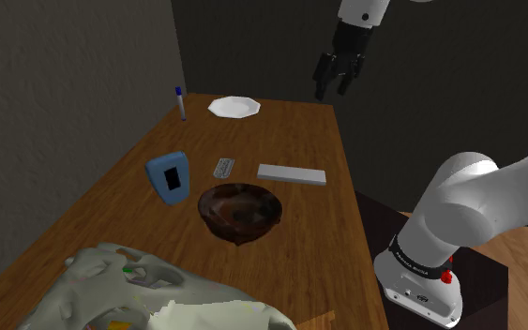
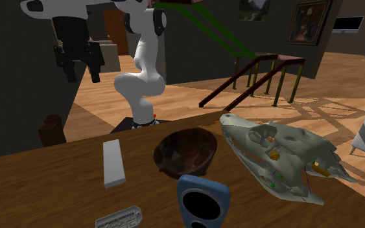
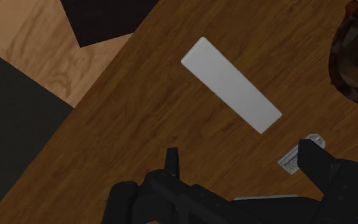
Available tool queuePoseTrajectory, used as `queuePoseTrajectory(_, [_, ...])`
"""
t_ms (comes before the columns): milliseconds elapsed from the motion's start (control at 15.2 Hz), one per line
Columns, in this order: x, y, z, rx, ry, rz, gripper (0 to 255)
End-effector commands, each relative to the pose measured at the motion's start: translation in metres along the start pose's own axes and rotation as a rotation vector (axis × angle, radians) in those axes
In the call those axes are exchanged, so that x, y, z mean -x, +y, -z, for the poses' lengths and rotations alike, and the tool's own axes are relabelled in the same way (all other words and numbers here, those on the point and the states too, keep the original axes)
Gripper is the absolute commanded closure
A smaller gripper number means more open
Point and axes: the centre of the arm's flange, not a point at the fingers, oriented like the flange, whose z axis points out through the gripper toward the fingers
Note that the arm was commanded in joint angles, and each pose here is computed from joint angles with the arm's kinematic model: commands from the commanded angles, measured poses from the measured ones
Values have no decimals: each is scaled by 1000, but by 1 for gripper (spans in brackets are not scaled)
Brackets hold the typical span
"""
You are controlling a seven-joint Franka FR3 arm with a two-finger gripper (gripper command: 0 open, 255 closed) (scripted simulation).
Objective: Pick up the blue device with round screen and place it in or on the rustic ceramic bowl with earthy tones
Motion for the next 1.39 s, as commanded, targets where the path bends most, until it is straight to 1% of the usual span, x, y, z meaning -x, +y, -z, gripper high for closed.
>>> queuePoseTrajectory(0, [0,0,0,0,0,0,0])
queuePoseTrajectory(330, [-50,-41,-22,-4,-24,184,0])
queuePoseTrajectory(660, [-91,-90,-45,-7,-48,368,0])
queuePoseTrajectory(990, [-122,-147,-69,-11,-72,551,0])
queuePoseTrajectory(1320, [-142,-208,-94,-15,-96,735,0])
